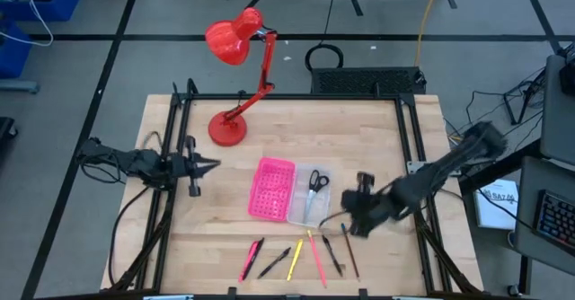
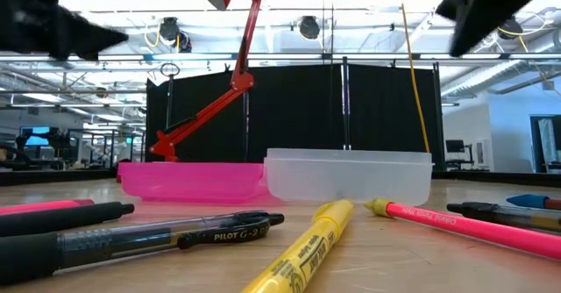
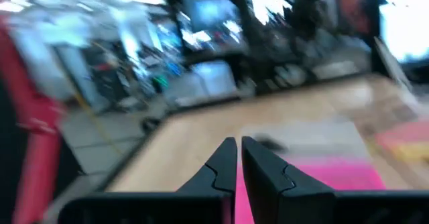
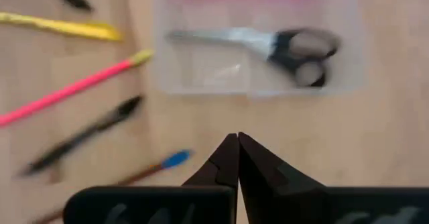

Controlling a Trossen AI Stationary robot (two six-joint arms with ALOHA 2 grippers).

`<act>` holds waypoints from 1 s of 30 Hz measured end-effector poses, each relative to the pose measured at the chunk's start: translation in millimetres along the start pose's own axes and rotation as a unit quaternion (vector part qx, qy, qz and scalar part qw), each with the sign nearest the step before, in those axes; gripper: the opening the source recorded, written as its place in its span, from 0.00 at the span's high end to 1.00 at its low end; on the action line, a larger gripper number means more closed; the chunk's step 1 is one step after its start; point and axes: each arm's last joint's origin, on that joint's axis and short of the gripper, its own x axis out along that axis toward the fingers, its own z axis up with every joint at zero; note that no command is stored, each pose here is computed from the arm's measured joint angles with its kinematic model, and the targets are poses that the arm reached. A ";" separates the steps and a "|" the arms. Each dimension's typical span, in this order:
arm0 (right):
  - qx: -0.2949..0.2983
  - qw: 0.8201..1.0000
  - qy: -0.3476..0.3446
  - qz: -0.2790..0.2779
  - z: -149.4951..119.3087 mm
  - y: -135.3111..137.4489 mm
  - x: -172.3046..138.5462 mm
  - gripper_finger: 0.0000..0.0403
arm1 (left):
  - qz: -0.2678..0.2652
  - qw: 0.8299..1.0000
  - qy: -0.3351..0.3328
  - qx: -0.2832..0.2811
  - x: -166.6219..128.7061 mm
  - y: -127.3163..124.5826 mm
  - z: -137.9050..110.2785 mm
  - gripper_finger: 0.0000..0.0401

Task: Pick & place school supplies into a supply box
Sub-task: Put the brown supply in the pink box

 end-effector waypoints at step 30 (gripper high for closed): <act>0.408 0.890 0.184 -0.090 -3.4 45.7 88.5 0.54 | 0.018 0.997 0.038 -0.063 -0.3 -0.3 -7.1 0.90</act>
